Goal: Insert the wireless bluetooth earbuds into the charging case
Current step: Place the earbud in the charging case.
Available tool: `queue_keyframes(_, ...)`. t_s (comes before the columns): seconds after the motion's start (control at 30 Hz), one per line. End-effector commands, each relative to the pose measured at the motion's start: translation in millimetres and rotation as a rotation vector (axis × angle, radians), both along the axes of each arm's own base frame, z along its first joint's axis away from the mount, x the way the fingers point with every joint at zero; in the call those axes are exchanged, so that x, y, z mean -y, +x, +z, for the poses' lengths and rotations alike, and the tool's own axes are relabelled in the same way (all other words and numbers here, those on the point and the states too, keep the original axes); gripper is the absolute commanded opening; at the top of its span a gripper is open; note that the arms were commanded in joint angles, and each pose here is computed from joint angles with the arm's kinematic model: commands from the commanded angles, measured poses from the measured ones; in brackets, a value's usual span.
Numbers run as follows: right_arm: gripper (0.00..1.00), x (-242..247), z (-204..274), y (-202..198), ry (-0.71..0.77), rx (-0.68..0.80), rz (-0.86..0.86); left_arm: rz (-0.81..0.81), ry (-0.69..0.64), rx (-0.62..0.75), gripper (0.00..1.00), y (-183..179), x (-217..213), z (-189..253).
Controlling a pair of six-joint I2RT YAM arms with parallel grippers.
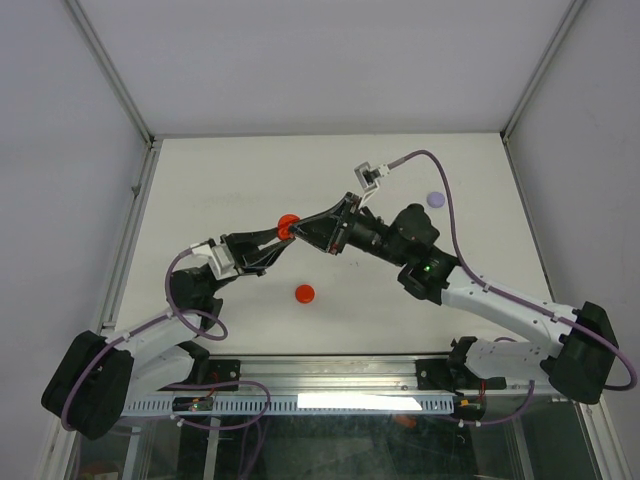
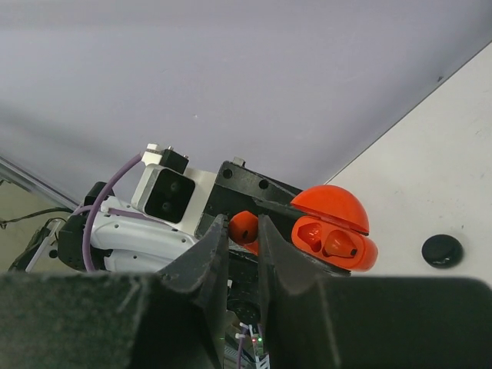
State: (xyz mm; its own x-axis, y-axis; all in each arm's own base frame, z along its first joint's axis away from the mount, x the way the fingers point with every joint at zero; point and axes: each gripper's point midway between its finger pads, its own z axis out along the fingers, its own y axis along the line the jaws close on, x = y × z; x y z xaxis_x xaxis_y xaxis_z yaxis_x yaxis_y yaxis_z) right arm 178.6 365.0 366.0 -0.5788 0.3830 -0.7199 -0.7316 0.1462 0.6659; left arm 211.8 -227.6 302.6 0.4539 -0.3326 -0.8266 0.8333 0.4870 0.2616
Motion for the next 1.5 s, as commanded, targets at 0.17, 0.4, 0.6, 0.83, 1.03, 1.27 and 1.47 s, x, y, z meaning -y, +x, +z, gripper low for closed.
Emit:
queue_keyframes(0.17, 0.07, -2, 14, 8, 0.063, 0.045, -0.062, -0.006, -0.045, 0.074, 0.13, -12, -8, 19)
queue_keyframes(0.4, 0.07, -6, 5, 11, 0.043, 0.032, -0.068, -0.022, -0.052, 0.075, 0.13, -16, -7, 20)
queue_keyframes(0.6, 0.07, -12, -3, 9, 0.027, 0.02, -0.05, -0.025, -0.06, 0.07, 0.13, -17, -8, 21)
queue_keyframes(0.83, 0.07, -7, -10, 15, 0.011, 0.026, -0.099, -0.027, -0.076, 0.065, 0.13, -18, -10, 24)
queue_keyframes(1.03, 0.07, -1, -12, 19, 0.019, 0.021, -0.141, -0.036, -0.076, 0.064, 0.13, -19, -9, 24)
queue_keyframes(1.27, 0.08, -5, -15, 16, 0.012, 0.012, -0.118, -0.029, -0.092, 0.054, 0.13, -18, -11, 25)
queue_keyframes(1.47, 0.14, -2, -19, 15, -0.014, -0.003, -0.131, 0.002, -0.174, -0.006, 0.12, -10, -19, 32)
